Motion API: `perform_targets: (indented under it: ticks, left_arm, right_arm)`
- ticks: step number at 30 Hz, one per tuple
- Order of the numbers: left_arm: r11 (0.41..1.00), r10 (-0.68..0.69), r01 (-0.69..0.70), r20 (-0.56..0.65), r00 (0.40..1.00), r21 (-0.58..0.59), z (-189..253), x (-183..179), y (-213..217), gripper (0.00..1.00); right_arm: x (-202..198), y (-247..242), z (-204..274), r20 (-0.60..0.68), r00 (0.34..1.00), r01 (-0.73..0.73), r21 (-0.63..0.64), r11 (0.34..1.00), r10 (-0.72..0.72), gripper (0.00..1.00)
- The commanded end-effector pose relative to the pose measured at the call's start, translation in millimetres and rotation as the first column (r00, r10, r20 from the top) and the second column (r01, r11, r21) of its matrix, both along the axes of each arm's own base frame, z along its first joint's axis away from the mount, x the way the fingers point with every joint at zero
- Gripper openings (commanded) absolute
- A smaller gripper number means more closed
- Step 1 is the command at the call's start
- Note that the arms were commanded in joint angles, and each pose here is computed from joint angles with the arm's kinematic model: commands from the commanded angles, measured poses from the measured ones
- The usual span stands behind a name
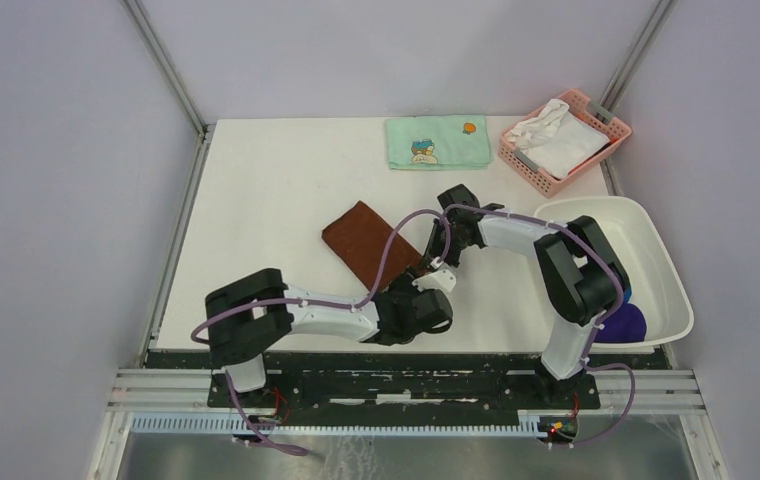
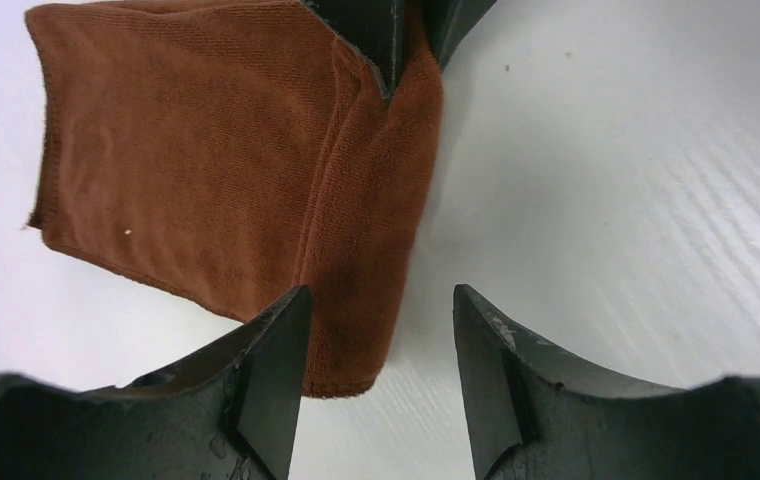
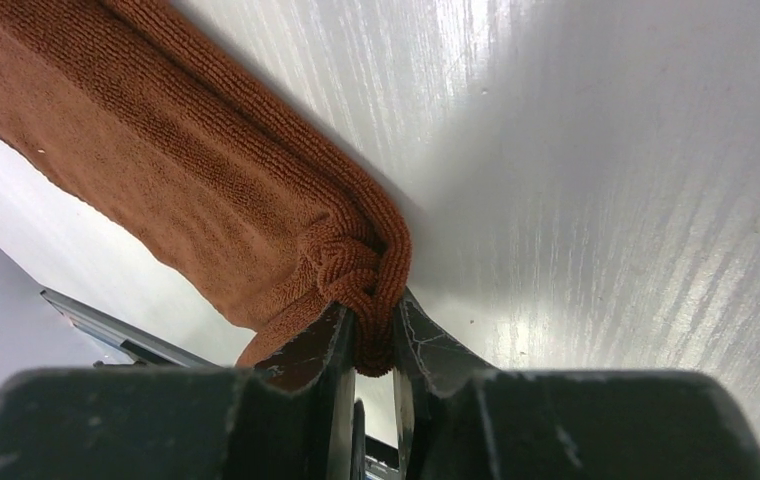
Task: Roll the towels
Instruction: Roll the towel at the center of the board.
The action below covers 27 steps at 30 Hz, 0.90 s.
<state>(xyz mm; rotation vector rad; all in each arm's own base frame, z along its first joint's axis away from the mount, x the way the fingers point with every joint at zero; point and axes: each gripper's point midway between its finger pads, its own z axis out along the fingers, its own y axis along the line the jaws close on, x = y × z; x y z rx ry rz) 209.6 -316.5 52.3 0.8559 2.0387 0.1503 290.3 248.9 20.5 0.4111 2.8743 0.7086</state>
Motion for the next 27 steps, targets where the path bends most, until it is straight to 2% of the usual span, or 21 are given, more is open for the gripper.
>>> perform_targets:
  ticks: [1,16,22,27]
  left_arm:
    - [0.995,-0.004,-0.009,0.126,0.992,0.101,10.8,20.5,-3.9,0.61]
    - [0.929,-0.054,0.034,0.042,0.998,0.367,-51.6,15.8,12.1,0.56]
    - [0.911,-0.042,0.038,0.0,0.999,0.411,-65.6,11.7,19.9,0.44]
    - [0.914,-0.036,0.051,-0.045,0.998,0.402,-71.1,7.9,21.1,0.24]
  right_arm:
    - [-1.3,-7.9,3.2,-0.014,1.0,0.003,-0.02,1.0,-0.004,0.24]
    - [5.9,-6.5,13.8,0.005,1.0,0.011,0.029,1.0,-0.011,0.24]
    - [11.6,-3.7,23.0,0.03,0.999,0.009,0.062,0.998,-0.011,0.24]
    - [14.8,-1.0,29.7,0.044,0.999,-0.003,0.096,0.995,-0.001,0.26]
